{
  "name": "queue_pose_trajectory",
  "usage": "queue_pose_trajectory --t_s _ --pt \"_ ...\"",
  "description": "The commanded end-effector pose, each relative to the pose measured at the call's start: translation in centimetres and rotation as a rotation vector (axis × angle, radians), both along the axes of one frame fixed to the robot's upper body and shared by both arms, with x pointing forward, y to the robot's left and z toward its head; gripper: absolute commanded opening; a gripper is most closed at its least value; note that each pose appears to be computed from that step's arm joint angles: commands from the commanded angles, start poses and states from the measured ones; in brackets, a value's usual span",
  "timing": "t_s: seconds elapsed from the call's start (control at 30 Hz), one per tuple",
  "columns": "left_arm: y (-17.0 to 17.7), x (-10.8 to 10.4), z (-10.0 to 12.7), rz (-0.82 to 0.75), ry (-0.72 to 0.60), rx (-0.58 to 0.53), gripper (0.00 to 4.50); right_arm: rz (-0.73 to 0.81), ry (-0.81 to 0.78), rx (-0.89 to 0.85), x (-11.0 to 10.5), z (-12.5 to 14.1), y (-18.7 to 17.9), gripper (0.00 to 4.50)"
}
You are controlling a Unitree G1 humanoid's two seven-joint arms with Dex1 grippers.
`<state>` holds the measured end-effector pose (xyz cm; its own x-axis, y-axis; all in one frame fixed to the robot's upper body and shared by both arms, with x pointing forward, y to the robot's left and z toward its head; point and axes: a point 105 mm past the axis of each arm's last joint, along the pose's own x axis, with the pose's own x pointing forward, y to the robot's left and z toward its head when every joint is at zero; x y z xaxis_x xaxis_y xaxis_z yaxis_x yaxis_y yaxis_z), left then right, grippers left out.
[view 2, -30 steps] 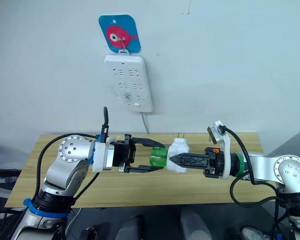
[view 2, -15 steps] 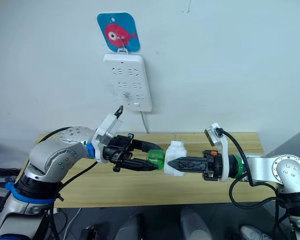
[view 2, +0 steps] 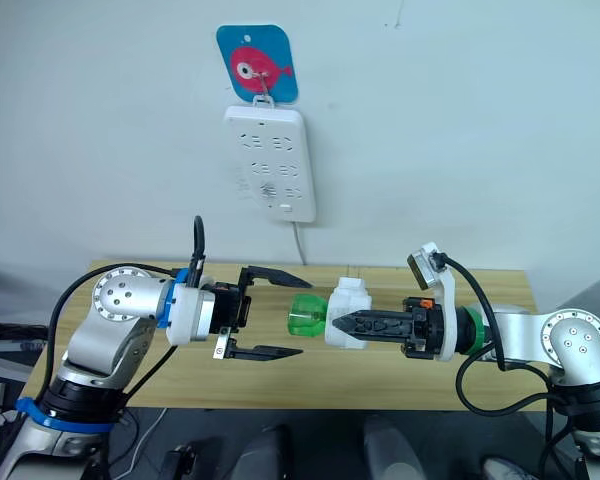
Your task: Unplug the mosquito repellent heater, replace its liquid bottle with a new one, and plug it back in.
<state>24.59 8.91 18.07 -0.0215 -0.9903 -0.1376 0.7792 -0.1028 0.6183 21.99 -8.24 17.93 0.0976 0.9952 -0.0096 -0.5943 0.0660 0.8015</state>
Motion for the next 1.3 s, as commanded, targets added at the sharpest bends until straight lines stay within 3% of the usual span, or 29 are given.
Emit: queue_pose_trajectory --t_s 0.03,0.13,0.23,0.4,0.47,0.57,0.6,0.7,0.83,1.0,1.07,1.2,1.3 --pt "-0.3 -0.4 1.3 0.000 -0.095 -0.074 4.50 0.021 -0.031 0.049 -0.2 1.4 0.0 3.01" --pt "-0.5 -0.5 1.3 -0.013 -0.089 -0.085 4.50 0.023 -0.034 0.046 -0.1 1.5 0.1 3.01" --pt "-0.6 -0.5 1.3 -0.023 -0.071 -0.091 3.90 0.022 -0.036 0.044 0.0 1.5 0.1 3.01" --pt "-0.7 -0.5 1.5 -0.031 -0.058 -0.092 2.30 0.019 -0.041 0.041 0.0 1.6 0.2 3.01" --pt "-0.8 -0.4 1.7 -0.023 -0.014 -0.087 2.23 0.020 -0.040 0.036 0.0 1.5 0.2 3.01" --pt "0.0 0.9 1.4 0.063 0.238 -0.050 2.23 0.033 -0.040 0.014 -0.4 1.3 0.3 3.01" --pt "0.6 1.1 1.2 0.080 0.407 -0.025 2.23 0.041 -0.038 0.003 -0.6 1.1 0.2 3.01" --pt "1.4 0.3 1.5 0.047 0.727 0.047 2.23 0.062 -0.038 -0.019 -1.0 0.9 0.3 3.01" --pt "1.0 -0.1 2.9 0.015 0.872 0.041 2.23 0.076 -0.043 -0.021 -1.4 0.9 0.6 3.01" --pt "0.7 0.0 3.3 0.033 0.866 0.018 2.23 0.071 -0.048 -0.016 -1.3 1.0 0.7 3.01" --pt "0.7 -0.2 2.5 0.043 0.776 0.054 2.95 0.057 -0.046 -0.010 -1.1 1.0 0.6 3.01" --pt "1.1 0.1 1.0 0.067 0.385 0.065 4.15 0.029 -0.039 -0.007 -0.6 1.0 0.2 3.01" --pt "0.9 -0.4 0.9 0.020 0.127 0.029 4.19 0.023 -0.036 -0.011 -0.5 0.9 0.1 3.01"
